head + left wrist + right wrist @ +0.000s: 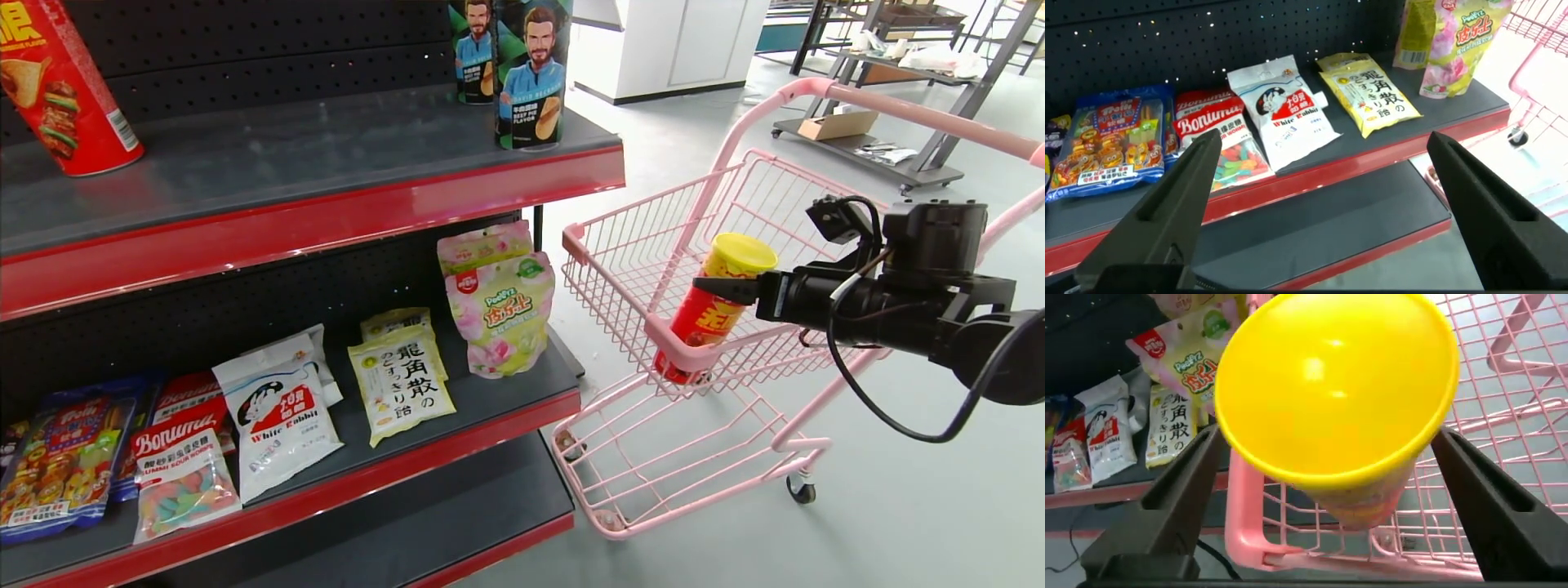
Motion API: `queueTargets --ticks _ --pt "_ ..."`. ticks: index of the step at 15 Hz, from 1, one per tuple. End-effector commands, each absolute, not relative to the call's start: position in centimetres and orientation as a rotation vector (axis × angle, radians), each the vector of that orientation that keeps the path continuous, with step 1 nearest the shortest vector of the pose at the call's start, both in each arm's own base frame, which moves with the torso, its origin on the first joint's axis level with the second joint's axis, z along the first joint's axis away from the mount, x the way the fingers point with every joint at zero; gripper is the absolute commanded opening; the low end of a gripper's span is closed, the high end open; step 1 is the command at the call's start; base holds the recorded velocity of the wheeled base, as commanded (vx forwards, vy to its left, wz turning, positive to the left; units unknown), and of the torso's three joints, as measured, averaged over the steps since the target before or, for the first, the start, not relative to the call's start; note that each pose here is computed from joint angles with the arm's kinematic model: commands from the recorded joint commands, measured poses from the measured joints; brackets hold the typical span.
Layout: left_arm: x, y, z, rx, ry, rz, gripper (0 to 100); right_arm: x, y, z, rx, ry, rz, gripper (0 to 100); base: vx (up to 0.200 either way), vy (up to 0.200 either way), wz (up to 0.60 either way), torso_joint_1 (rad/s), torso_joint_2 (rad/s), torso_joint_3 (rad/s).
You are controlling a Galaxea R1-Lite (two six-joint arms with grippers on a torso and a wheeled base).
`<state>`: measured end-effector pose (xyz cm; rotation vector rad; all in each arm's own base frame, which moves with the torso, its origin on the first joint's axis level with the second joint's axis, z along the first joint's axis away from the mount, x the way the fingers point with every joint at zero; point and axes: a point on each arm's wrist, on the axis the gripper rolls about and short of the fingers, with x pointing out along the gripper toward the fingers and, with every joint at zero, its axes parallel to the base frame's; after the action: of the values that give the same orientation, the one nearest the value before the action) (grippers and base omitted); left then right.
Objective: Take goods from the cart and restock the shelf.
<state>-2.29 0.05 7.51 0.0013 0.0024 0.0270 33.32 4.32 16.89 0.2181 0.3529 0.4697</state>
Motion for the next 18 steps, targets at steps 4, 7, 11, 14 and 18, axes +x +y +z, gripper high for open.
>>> queueTargets --ticks 4,7,11,14,18 --pt "-2.3 0.0 7.5 0.002 0.003 0.028 100 35.3 4.5 15.0 0.223 0.387 0.461 100 0.0 0.0 0.0 0.0 0.0 0.0" --pt "-2.3 0.0 7.5 0.002 0.003 0.028 100 35.9 4.6 15.1 0.221 0.376 0.462 100 0.0 0.0 0.0 0.0 0.0 0.0" --pt "-2.3 0.0 7.5 0.0 0.003 0.028 100 36.8 5.1 14.9 0.216 0.356 0.409 0 0.0 0.0 0.0 0.0 0.0 0.0" --pt "-2.3 0.0 7.5 0.0 0.003 0.028 100 36.7 5.9 14.6 0.234 0.369 0.424 0 0.0 0.0 0.0 0.0 0.0 0.0" --pt "-2.3 0.0 7.5 0.0 0.003 0.028 100 35.0 5.3 22.9 0.186 0.14 0.437 0 0.0 0.0 0.0 0.0 0.0 0.0"
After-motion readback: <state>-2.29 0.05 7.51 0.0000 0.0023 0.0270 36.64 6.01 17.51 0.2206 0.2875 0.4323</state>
